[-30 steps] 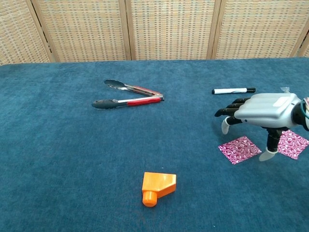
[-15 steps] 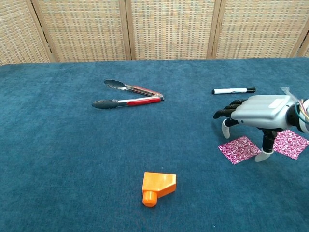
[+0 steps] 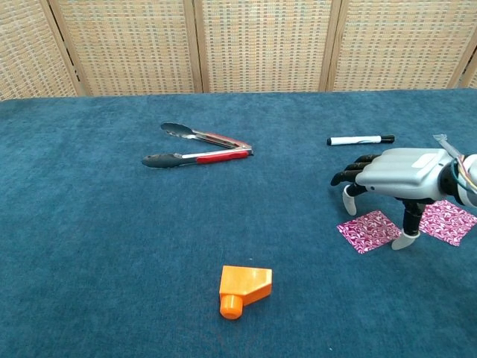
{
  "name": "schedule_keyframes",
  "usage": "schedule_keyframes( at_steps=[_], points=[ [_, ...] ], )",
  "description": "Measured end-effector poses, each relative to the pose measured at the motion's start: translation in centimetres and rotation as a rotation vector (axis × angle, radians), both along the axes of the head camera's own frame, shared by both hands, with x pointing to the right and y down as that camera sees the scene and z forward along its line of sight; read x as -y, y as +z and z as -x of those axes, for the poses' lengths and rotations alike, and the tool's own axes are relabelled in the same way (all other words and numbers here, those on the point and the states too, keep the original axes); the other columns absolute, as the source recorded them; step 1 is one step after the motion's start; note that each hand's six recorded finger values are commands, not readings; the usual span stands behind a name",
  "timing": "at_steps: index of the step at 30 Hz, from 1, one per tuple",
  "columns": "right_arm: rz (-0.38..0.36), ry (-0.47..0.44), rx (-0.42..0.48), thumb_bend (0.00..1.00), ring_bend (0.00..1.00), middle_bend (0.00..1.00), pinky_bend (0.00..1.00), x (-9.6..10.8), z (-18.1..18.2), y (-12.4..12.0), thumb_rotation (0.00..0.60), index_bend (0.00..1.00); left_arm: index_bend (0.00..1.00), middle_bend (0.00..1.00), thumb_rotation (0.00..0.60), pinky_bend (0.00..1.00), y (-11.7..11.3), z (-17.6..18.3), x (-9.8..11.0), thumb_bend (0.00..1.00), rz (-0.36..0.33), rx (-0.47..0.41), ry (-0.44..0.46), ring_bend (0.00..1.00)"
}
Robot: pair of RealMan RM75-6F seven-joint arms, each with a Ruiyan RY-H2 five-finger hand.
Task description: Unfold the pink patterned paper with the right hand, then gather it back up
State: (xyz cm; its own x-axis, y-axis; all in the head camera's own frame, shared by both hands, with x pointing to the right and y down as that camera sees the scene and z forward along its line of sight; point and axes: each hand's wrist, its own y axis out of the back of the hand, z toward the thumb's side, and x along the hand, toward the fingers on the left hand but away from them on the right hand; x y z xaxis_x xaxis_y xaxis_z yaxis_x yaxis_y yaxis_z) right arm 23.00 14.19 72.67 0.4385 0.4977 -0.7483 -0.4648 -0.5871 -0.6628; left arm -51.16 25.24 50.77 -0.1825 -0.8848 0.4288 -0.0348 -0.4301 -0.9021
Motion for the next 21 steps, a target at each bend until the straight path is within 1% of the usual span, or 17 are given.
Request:
schedule_keyframes(
  at_steps=[13,21],
  points=[
    [-0.001,0.004,-0.004,0.13,0.00,0.09,0.00,0.10,-0.25,0.13,0.600,0.37,0.02,0.00,0.600,0.00,0.04,-0.11,0.09,0.12,0.000,-0.001,0.003,0.00],
    [-0.006,-0.011,-0.011,0.13,0.00,0.09,0.00,0.42,0.00,0.09,0.600,0.37,0.02,0.00,0.600,0.00,0.07,-0.01,0.04,0.12,-0.001,-0.001,-0.002,0.00]
  ],
)
